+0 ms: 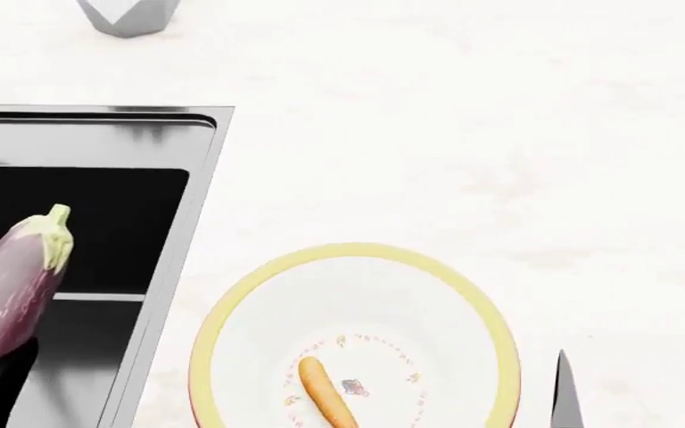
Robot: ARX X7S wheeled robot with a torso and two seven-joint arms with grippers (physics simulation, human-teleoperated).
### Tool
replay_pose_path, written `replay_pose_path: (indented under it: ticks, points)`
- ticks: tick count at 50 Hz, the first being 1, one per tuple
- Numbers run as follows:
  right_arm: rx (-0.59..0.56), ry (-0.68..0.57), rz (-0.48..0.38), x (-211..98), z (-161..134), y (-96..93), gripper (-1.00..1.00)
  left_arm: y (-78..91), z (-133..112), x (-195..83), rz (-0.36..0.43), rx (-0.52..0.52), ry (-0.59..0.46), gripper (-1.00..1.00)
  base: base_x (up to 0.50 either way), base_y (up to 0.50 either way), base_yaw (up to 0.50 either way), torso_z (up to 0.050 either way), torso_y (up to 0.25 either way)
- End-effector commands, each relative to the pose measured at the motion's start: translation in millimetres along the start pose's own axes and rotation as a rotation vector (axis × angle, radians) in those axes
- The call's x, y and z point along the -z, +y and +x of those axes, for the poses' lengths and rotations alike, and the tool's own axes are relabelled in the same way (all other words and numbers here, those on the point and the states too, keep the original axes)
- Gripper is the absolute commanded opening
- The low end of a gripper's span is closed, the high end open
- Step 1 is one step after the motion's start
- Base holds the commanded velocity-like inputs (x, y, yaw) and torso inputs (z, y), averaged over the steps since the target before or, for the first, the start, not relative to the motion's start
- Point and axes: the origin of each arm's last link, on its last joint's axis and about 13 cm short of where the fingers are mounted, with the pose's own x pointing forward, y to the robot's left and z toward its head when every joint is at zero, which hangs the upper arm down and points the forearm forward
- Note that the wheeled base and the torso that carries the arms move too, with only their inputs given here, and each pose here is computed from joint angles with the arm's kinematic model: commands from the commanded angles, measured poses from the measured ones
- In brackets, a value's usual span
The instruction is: There is a mixed pile of frozen fruits and vegetables on the counter. Locate all the frozen vegetables and place the items in a bowl on the counter. Take all the frozen fruits and defrost them in a running sink.
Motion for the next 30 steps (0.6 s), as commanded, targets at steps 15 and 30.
replay_pose_path:
  ticks: [15,30]
  points:
    - [0.002,-0.017,0.017,3.9,-1.0,-3.8,1.00,-61.0,56.5,-71.5,-0.040,0.309,-0.066,-1.00,0.00,0.00,0.00,0.000,0.000]
    - [0.002,-0.012,0.016,5.6,0.5,-3.7,1.00,-66.0,52.7,-62.4,-0.028,0.365,-0.012,-1.00,0.00,0.00,0.00,0.001,0.001]
